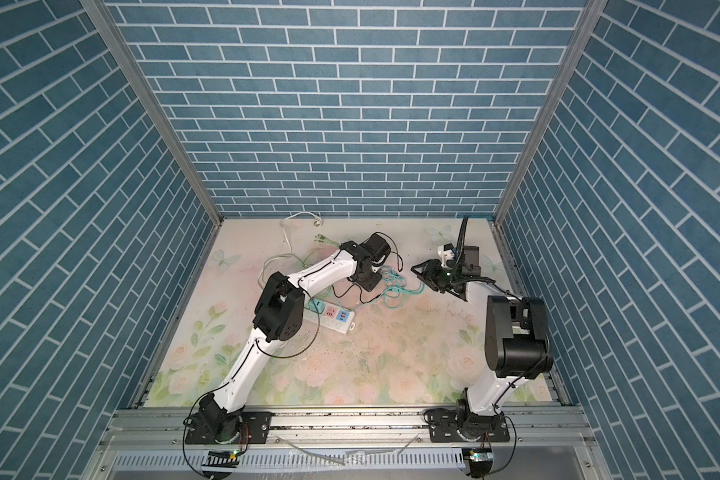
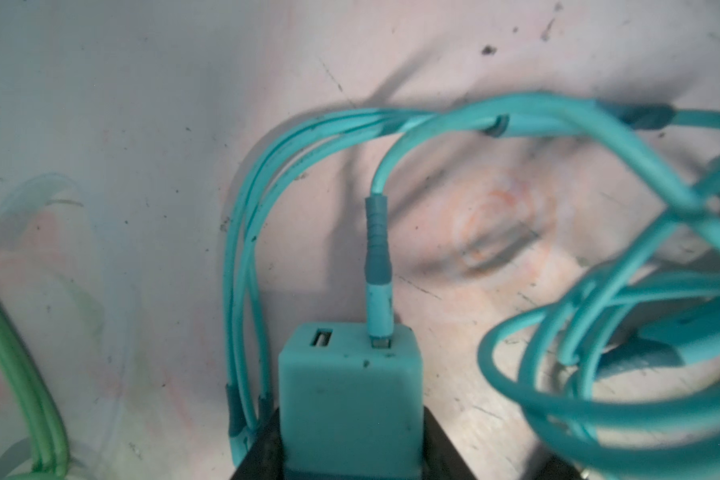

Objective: Insert the plug
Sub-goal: 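Lift the teal charger with the left gripper while the right gripper draws back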

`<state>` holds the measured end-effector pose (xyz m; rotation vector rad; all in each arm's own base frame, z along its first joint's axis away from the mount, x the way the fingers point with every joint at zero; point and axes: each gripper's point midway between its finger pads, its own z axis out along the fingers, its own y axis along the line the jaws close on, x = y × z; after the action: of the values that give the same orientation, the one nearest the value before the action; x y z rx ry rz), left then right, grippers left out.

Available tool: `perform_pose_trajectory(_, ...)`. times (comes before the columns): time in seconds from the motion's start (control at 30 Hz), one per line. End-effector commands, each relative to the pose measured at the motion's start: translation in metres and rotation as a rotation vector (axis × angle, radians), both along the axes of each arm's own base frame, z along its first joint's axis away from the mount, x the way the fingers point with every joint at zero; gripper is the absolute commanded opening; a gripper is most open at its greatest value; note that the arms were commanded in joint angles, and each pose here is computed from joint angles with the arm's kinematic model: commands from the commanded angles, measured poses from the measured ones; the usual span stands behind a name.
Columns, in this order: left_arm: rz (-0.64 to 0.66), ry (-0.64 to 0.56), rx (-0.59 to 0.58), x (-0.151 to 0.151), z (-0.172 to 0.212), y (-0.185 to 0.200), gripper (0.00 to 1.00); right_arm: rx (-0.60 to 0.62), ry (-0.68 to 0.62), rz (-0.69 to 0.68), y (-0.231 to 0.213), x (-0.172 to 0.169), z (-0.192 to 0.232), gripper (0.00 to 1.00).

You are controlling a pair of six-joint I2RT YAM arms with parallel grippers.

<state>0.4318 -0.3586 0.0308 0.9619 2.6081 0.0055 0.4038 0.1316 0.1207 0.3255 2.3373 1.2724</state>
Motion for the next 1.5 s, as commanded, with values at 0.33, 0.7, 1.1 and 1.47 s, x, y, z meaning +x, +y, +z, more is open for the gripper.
perform_pose_trajectory(0.33, -0.054, -0.385, -0.270, 0.072, 0.197, 0.015, 0.23, -0.065, -0.095, -0.033, -0.032, -0.033, 0.041, 0.44)
perform_pose_trajectory(0.7, -0.146, -0.665, -0.692, 0.097, 0.305, -0.043, 0.25, -0.187, -0.136, -0.081, -0.046, -0.063, 0.063, 0.44)
perform_pose_trajectory(1.1, -0.491, -0.599, -1.218, 0.027, 0.348, -0.108, 0.25, -0.296, -0.184, -0.167, -0.060, -0.128, 0.100, 0.45)
perform_pose_trajectory(1.47, -0.589, -0.533, -1.346, -0.057, 0.315, -0.070, 0.23, -0.239, -0.202, -0.218, -0.056, -0.176, 0.139, 0.49)
